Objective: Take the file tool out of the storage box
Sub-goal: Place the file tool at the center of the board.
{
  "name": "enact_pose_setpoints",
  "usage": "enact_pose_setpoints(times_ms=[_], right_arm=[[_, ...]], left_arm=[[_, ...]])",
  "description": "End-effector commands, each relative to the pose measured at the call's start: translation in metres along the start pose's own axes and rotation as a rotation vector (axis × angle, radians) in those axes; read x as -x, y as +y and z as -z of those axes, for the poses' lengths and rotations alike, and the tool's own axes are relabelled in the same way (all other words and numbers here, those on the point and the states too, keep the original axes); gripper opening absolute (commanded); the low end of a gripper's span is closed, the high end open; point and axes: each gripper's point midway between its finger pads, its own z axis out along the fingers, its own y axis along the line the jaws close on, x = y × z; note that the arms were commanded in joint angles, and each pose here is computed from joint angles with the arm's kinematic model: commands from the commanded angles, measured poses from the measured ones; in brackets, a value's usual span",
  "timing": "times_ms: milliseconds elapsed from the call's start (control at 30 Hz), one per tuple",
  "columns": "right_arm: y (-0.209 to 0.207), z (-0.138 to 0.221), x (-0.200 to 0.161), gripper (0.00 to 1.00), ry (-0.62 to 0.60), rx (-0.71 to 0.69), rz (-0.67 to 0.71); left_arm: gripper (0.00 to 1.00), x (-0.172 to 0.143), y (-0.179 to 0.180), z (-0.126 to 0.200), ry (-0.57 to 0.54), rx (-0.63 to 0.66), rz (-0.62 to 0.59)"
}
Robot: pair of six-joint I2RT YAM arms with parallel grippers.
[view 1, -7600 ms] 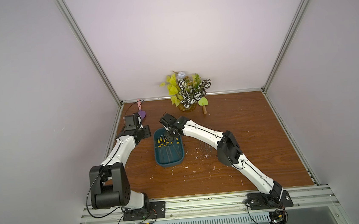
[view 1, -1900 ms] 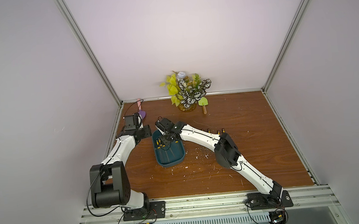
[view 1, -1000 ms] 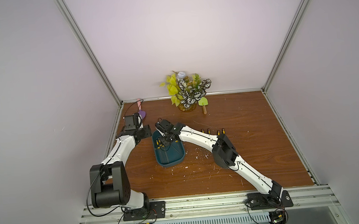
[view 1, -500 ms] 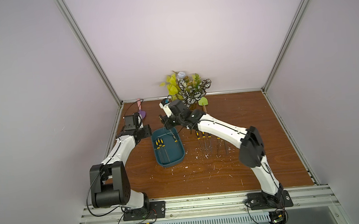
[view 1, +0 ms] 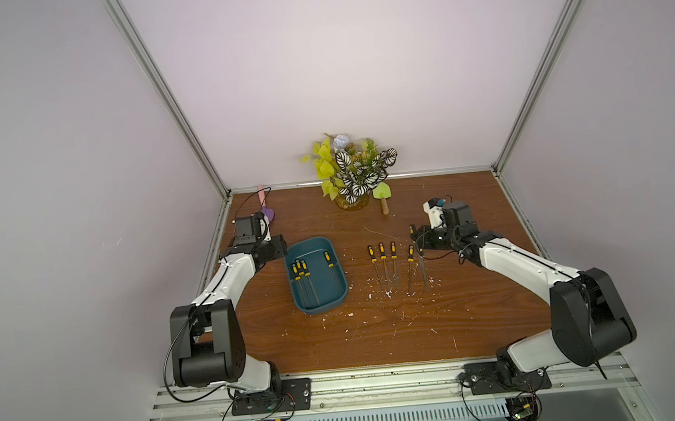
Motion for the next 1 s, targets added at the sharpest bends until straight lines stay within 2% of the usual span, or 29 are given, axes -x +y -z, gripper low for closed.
enact_pose_setpoints(times_ms=[0, 267, 633, 700, 767, 967], right_arm=[[0.000, 0.014, -0.003, 0.00, 0.034, 0.113, 0.030], [-0.064, -0.002, -0.019, 0.00, 0.074, 0.015, -0.034], [-0.092, -0.032, -0.017, 0.00, 0.095, -0.039, -0.030], [-0.099, -0.036, -0.020, 0.06, 0.101, -0.063, -0.033], [-0.104, -0.038, -0.021, 0.19, 0.103, -0.086, -0.032], [-0.115, -0.032, -0.017, 0.30, 0.100, -0.169, -0.012]], left_arm=[[0.60, 0.002, 0.004, -0.002, 0.000, -0.005, 0.008], [0.60, 0.001, 0.004, -0.002, 0.003, 0.000, 0.008], [0.60, 0.000, 0.008, -0.002, 0.008, 0.021, 0.001], [0.60, 0.000, 0.008, -0.002, 0.008, 0.021, 0.001], [0.60, -0.001, 0.008, -0.003, 0.010, 0.022, 0.001], [0.60, 0.000, 0.008, -0.002, 0.008, 0.020, -0.001]])
